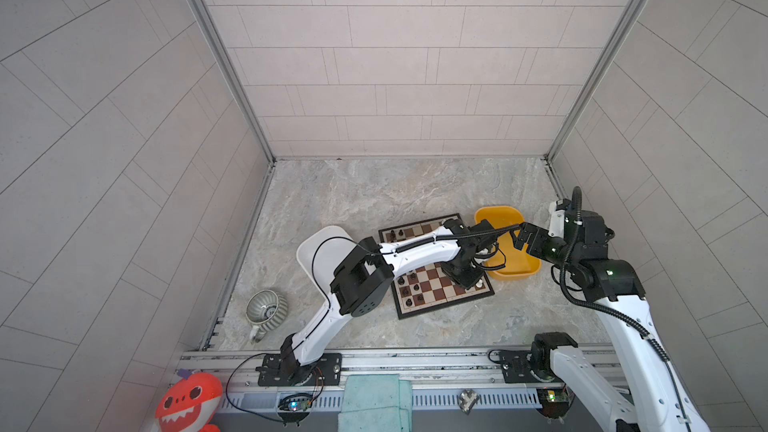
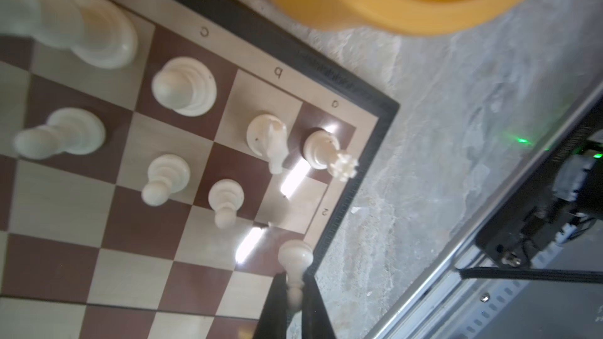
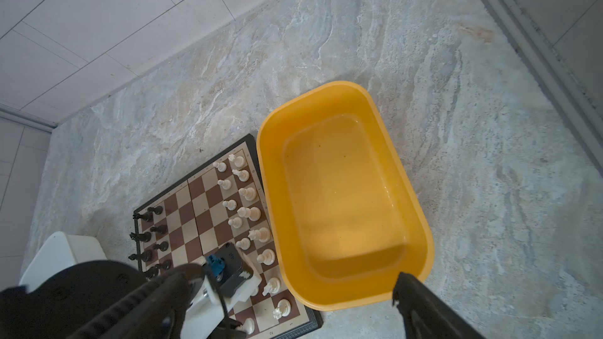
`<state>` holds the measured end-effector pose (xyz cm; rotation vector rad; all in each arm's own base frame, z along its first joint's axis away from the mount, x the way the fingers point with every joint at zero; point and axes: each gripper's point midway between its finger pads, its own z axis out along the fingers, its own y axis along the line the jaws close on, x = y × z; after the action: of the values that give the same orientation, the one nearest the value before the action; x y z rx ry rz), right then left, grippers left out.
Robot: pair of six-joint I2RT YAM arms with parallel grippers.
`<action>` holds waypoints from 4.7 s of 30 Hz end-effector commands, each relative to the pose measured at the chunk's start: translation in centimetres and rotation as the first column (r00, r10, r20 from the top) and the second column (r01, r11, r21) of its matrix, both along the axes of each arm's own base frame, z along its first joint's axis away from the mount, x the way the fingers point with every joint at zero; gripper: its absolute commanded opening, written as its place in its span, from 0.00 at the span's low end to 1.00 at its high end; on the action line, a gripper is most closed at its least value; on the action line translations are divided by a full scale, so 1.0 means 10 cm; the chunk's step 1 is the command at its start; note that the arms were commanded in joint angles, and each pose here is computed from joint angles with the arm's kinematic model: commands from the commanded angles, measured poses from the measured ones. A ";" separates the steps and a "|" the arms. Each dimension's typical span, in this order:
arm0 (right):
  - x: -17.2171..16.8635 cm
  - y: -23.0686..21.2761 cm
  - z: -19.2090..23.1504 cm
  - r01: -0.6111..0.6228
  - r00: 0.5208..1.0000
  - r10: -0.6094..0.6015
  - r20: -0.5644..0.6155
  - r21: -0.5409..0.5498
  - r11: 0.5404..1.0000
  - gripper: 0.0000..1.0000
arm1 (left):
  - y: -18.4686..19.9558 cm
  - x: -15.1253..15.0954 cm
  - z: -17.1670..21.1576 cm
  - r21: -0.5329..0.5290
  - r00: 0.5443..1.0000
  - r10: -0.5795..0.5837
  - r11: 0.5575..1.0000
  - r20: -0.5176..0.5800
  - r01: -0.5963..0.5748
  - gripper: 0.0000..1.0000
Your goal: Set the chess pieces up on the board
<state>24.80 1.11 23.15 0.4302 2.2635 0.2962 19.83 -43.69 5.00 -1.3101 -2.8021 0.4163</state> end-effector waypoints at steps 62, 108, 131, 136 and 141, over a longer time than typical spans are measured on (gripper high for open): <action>-0.15 -0.04 0.18 -0.002 1.000 0.003 0.024 -0.048 0.999 0.99 | -0.30 0.03 0.59 -0.102 0.999 0.017 0.995 0.045 -0.012 0.42; 1.15 -0.57 -1.27 0.236 0.862 0.013 0.507 -0.424 0.874 0.99 | 4.89 1.69 0.59 -0.608 -0.198 0.675 0.448 0.711 -0.655 1.00; 1.28 -0.63 -1.33 0.237 0.906 -0.028 0.422 -0.453 0.859 0.99 | 4.93 1.86 0.40 -0.588 -0.194 0.665 0.440 0.722 -0.678 1.00; 1.36 -0.54 -1.36 0.220 0.941 -0.028 0.336 -0.546 0.808 0.99 | 4.93 1.86 0.41 -0.592 -0.198 0.664 0.441 0.721 -0.675 1.00; 1.32 -0.62 -1.34 0.274 0.930 -0.075 0.361 -0.540 0.796 0.99 | 4.92 1.85 0.42 -0.593 -0.199 0.663 0.443 0.722 -0.673 1.00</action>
<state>38.57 -3.98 9.88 0.2081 1.8405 -0.3361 38.16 5.21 8.86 0.6724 -4.2224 -0.7753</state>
